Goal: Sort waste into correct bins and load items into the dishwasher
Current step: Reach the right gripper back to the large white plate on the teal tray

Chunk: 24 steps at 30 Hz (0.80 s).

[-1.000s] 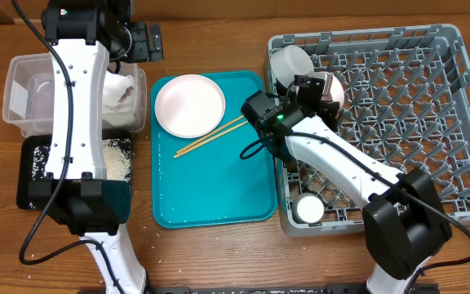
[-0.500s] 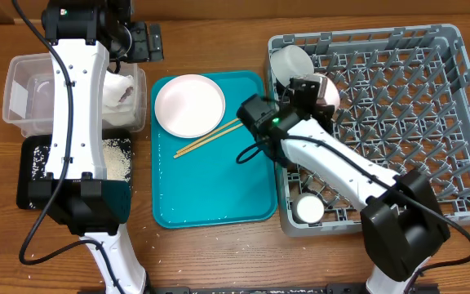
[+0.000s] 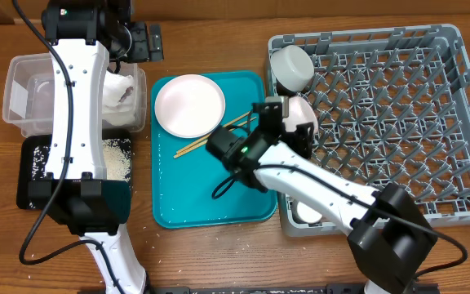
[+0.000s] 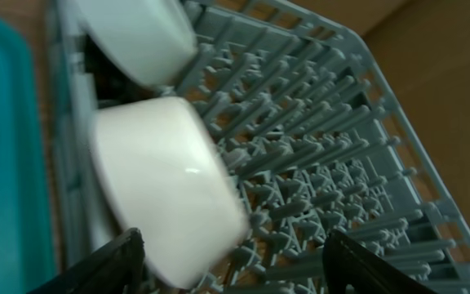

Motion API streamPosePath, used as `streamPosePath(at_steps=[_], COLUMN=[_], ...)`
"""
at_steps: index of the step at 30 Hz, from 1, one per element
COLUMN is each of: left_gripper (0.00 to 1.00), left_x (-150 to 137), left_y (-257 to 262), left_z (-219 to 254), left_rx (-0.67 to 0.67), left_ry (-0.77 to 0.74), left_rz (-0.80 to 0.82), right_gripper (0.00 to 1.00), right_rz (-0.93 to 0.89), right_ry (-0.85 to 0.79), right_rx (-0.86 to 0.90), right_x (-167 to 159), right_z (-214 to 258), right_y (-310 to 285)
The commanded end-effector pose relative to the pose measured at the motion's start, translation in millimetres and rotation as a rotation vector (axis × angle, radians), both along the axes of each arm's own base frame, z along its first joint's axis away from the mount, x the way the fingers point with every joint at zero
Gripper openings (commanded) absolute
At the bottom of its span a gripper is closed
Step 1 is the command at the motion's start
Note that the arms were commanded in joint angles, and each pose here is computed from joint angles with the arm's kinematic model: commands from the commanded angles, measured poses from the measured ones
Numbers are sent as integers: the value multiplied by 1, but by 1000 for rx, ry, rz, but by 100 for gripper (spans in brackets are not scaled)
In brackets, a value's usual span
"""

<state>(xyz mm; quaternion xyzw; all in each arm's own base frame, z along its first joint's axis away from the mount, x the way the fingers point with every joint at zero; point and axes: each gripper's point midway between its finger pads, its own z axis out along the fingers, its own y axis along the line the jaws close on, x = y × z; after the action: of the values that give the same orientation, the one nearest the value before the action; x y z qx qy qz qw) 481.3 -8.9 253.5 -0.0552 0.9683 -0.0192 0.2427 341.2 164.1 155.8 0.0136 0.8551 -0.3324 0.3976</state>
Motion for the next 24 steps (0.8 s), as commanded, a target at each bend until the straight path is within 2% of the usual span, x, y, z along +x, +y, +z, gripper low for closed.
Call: streamPosePath(at_steps=[1, 6, 9, 10, 13, 18, 24], left_gripper=[100, 100, 100, 100, 100, 100, 100], left_x=[-2, -2, -2, -2, -2, -2, -2], left_y=[2, 2, 2, 2, 2, 2, 2], left_z=[22, 22, 22, 22, 22, 22, 22], left_rx=[8, 8, 8, 8, 8, 8, 8], left_ry=[-56, -56, -56, -56, -56, -56, -56], left_rz=[8, 8, 8, 8, 8, 8, 8], right_gripper=[73, 75, 79, 84, 93, 100, 96], right_rz=[6, 66, 191, 247, 324, 354, 348], right_ry=[31, 122, 174, 180, 114, 58, 106], right_rx=[124, 318, 438, 481, 600, 720, 860], right_x=[0, 8, 16, 20, 35, 52, 80], right_z=[3, 14, 28, 34, 50, 57, 45], right_y=[18, 53, 90, 104, 134, 150, 145])
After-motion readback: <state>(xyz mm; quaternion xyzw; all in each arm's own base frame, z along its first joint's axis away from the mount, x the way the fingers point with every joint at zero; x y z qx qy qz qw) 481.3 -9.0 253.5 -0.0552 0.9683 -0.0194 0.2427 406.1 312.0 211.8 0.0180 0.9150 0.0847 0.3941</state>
